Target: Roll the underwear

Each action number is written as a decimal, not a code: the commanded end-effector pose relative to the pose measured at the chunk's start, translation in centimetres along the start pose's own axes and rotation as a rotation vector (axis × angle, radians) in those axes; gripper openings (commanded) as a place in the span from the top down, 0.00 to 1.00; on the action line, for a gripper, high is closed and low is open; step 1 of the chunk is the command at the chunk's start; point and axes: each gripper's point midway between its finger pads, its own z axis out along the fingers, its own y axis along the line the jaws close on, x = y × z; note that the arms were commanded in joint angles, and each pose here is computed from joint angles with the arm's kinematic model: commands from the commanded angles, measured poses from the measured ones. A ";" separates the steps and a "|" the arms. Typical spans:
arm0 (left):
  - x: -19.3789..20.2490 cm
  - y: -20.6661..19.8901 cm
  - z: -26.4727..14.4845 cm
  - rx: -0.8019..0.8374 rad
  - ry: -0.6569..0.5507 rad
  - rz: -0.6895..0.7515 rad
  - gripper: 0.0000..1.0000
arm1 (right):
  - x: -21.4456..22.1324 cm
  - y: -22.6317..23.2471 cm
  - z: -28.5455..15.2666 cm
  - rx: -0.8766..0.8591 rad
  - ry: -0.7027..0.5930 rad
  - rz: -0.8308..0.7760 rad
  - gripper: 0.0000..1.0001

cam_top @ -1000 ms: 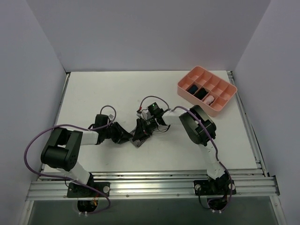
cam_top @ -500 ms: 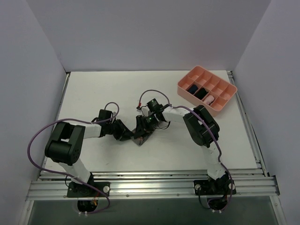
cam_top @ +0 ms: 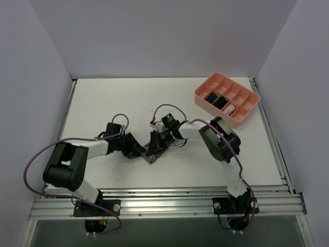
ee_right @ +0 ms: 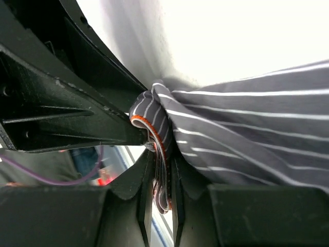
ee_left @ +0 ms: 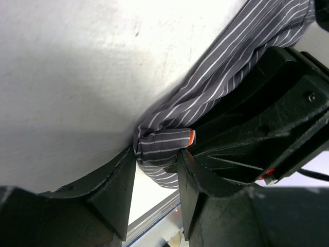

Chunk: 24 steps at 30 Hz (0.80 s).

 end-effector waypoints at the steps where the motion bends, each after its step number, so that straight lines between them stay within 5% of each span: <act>1: 0.2 1.8 -0.5 -0.034 -0.025 0.029 0.54 | 1.1 -1.5 0.7 -0.006 0.009 0.117 1.00; 24: 0.5 4.7 0.5 -0.114 -0.027 -0.010 0.50 | -0.8 2.0 1.0 -0.294 -0.116 0.277 1.00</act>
